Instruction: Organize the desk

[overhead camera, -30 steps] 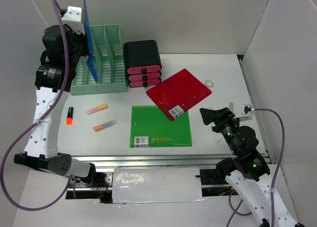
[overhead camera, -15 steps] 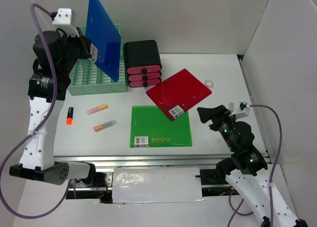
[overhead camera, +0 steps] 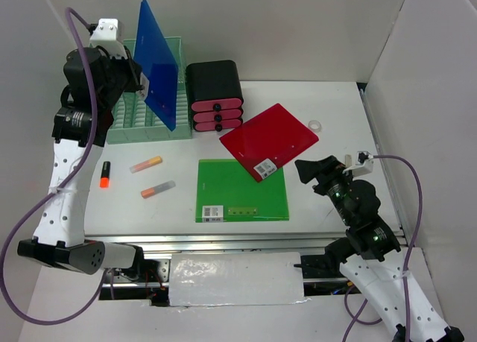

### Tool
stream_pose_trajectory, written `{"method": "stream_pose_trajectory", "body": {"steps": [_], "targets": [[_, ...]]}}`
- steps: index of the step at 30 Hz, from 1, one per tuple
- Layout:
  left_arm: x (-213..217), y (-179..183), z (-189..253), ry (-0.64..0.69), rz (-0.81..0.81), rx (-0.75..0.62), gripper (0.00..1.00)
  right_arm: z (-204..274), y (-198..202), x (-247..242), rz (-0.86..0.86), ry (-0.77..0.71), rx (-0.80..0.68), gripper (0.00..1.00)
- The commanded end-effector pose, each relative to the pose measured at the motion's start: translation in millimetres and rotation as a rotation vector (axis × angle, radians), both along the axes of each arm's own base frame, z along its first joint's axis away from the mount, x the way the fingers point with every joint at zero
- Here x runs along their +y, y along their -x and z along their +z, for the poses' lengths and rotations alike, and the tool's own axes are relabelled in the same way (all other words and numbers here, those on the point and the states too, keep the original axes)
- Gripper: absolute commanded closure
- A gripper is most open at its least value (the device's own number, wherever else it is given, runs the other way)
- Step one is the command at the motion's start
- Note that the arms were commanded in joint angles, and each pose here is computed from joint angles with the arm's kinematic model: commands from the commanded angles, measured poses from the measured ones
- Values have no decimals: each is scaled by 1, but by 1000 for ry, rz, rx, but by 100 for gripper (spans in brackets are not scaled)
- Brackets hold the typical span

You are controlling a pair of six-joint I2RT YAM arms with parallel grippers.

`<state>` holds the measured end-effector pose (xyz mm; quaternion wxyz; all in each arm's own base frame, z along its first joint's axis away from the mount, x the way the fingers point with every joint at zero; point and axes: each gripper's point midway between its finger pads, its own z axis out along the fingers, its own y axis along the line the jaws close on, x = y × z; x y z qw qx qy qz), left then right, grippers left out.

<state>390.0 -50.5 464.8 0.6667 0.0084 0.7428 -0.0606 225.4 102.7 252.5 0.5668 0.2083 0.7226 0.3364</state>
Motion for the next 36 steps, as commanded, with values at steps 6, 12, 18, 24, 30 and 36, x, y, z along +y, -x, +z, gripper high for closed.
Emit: {"method": "stream_pose_trajectory", "body": {"steps": [6, 12, 18, 24, 30, 36], "targets": [[3, -19, 29, -12, 26, -135, 100, 20, -8, 4, 5, -16, -60, 0], [-3, -37, 25, 0, 5, -115, 100, 18, -10, 7, 14, -21, -54, 0], [0, -55, 27, -6, 37, -119, 100, 19, -10, 6, 12, -13, -53, 0], [1, -75, 18, -27, 51, -142, 100, 21, -7, 9, 30, -23, -48, 0], [-2, -88, 6, -18, 45, -141, 100, 16, -7, 10, 31, -35, -41, 0], [-5, -97, -11, -21, 37, -120, 100, 15, -7, 10, 33, -29, -38, 0]]}}
